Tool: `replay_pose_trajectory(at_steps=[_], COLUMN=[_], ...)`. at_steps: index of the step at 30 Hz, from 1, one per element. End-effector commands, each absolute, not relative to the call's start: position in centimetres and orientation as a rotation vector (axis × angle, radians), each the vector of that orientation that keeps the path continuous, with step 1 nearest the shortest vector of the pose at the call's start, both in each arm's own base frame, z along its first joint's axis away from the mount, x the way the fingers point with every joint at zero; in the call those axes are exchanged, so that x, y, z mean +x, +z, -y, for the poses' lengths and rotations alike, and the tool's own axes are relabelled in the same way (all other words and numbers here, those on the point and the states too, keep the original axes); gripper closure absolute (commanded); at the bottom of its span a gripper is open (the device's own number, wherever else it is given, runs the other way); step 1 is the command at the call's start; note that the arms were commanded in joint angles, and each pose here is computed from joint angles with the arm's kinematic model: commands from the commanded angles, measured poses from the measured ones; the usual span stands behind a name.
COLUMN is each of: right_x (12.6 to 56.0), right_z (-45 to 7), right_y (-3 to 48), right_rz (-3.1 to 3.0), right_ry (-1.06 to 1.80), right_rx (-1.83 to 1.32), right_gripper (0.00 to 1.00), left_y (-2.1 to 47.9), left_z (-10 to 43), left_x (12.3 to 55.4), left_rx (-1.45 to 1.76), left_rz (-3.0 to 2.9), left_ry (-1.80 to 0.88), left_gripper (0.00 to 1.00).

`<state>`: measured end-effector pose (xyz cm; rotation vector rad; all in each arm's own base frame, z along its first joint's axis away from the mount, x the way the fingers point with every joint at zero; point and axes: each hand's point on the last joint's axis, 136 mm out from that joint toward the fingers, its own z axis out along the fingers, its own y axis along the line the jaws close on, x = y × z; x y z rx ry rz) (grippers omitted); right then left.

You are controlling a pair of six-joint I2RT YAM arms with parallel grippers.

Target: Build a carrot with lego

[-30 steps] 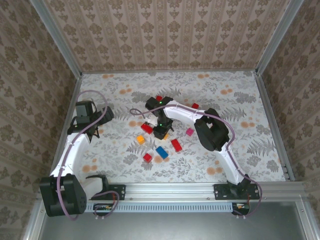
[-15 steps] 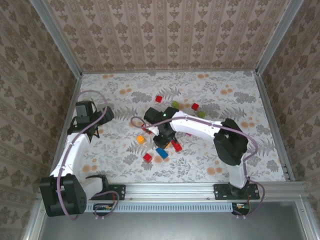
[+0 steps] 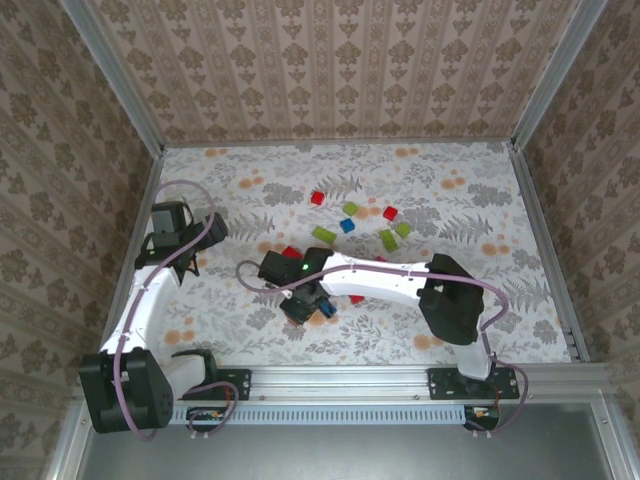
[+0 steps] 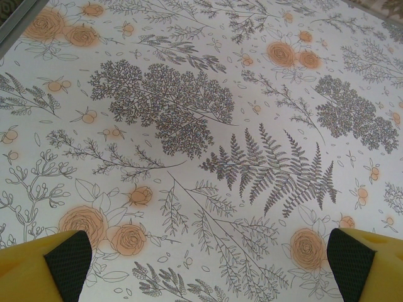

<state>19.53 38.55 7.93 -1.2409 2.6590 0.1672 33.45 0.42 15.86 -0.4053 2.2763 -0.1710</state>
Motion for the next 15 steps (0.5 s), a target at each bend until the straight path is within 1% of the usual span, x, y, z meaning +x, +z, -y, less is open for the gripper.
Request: replay_pose_trajectory(at_steps=[1,15], right_x=[19.98,19.22], right_z=[-38.57,-39.27], right_y=[7.02,6.04], right_rz=[-2.686,-2.712], right_ry=[0.073,0.062], right_rx=[-1.238,-1.296], right_gripper=[0.65,0.65], left_y=[17.08,17.15], left_z=[-0.45,-0.4], left_x=[33.52,33.6], left_rx=[-0.402,-0.402], left_rz=[-2.251,-2.248], left_ry=[-0.17,-0.174], left_gripper=[0.0,0.0])
